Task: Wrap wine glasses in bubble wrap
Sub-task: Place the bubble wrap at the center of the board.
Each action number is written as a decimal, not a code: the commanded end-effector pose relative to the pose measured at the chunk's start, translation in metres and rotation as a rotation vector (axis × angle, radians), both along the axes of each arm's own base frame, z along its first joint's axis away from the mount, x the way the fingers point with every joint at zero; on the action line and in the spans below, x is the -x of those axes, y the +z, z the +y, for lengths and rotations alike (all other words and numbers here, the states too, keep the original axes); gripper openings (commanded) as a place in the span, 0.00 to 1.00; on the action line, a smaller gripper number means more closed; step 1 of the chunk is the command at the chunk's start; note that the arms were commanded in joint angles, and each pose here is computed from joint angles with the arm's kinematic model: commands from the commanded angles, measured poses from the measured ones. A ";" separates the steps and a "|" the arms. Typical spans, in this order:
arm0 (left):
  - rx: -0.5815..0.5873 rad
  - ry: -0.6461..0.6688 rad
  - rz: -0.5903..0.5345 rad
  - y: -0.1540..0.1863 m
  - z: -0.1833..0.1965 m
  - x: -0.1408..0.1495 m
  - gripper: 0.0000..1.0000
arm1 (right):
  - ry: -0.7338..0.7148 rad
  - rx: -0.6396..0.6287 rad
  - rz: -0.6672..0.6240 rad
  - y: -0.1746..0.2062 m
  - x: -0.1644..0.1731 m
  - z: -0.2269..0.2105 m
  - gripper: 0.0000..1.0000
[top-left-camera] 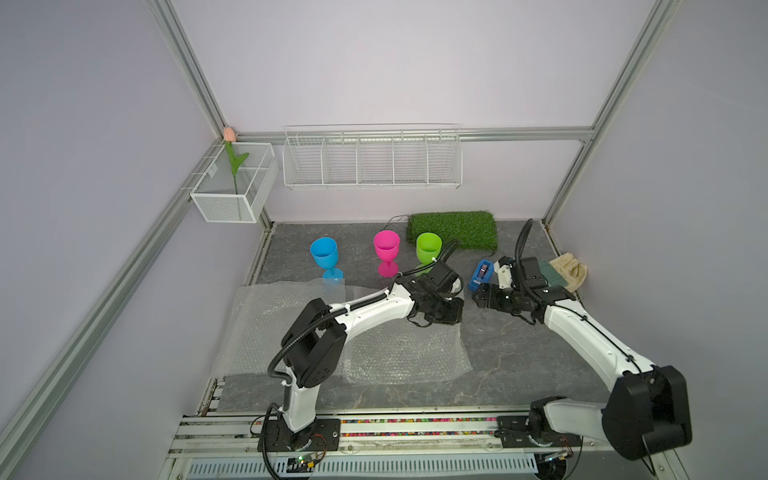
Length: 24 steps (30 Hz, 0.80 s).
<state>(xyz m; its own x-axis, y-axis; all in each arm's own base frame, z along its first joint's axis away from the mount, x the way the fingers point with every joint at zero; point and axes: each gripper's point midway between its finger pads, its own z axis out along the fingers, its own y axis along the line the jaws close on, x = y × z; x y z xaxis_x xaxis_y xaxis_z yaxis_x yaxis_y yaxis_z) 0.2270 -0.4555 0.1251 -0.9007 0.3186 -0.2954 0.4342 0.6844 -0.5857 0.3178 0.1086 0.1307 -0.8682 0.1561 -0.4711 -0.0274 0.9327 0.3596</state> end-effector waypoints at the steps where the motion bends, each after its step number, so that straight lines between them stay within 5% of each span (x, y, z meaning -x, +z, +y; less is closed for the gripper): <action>1: 0.033 0.003 -0.024 0.020 -0.009 -0.002 0.17 | 0.007 -0.016 0.074 -0.019 0.018 0.000 0.84; 4: -0.040 0.031 -0.103 0.028 0.013 -0.010 0.34 | 0.016 -0.034 0.089 -0.023 0.023 0.003 0.84; 10: -0.213 0.154 -0.226 0.032 0.087 -0.037 0.37 | 0.066 -0.110 0.160 -0.041 0.031 0.021 0.82; 24: -0.517 0.441 -0.117 -0.028 0.279 -0.046 0.37 | 0.075 -0.019 0.374 -0.100 0.083 0.020 0.62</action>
